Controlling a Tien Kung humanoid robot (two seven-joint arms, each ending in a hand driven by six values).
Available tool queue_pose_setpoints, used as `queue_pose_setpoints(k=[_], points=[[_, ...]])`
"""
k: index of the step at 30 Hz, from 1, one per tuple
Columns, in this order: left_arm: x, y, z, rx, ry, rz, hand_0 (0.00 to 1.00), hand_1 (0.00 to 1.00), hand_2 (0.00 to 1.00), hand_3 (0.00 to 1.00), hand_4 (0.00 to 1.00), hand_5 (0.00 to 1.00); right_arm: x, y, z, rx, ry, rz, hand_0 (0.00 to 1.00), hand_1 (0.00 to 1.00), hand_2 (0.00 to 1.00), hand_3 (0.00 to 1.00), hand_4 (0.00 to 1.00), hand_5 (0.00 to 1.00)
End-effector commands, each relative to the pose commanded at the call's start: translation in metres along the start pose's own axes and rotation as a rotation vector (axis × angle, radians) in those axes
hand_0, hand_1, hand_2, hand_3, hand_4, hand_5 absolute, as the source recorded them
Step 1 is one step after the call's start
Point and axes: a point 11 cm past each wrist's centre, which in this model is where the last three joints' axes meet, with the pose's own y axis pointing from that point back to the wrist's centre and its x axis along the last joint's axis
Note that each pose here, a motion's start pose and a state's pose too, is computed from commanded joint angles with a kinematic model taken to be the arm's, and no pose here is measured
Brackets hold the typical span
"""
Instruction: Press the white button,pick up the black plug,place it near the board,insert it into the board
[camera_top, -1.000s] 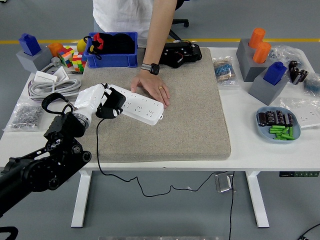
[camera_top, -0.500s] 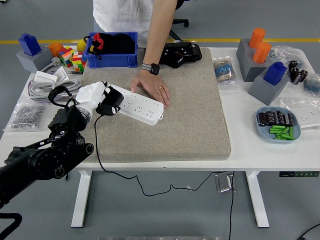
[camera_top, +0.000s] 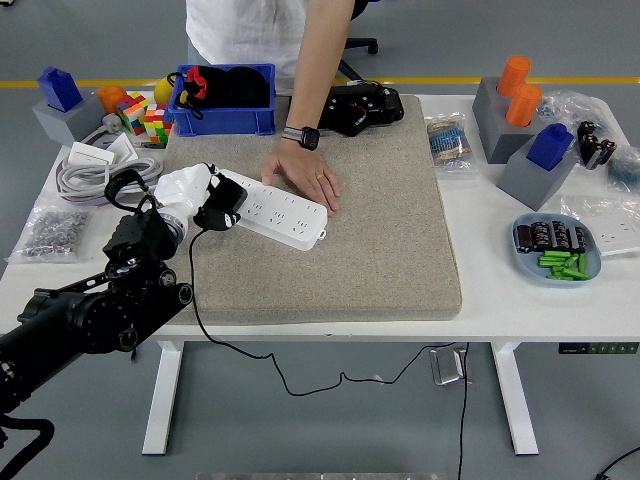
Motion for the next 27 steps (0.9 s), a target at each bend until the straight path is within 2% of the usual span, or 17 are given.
queue_pose_setpoints(k=[14,27], points=[[0.001,-0.0028,0.0034,0.012,0.002,-0.005,0.208,0.247,0.273,0.506,0.619,0.002,0.0005,0.0001,-0.0018,0.003,-0.003,0.001,0.81,0.786,0.814,0.782,0.819,0.617],[-0.0031,-0.0034,-0.0016,0.08,0.004,-0.057,0.198,0.245,0.272,0.505,0.618,0.002,0.0011,-0.0001,0.0,-0.001,-0.002,0.003,0.81,0.785,0.814,0.781,0.818,0.616]])
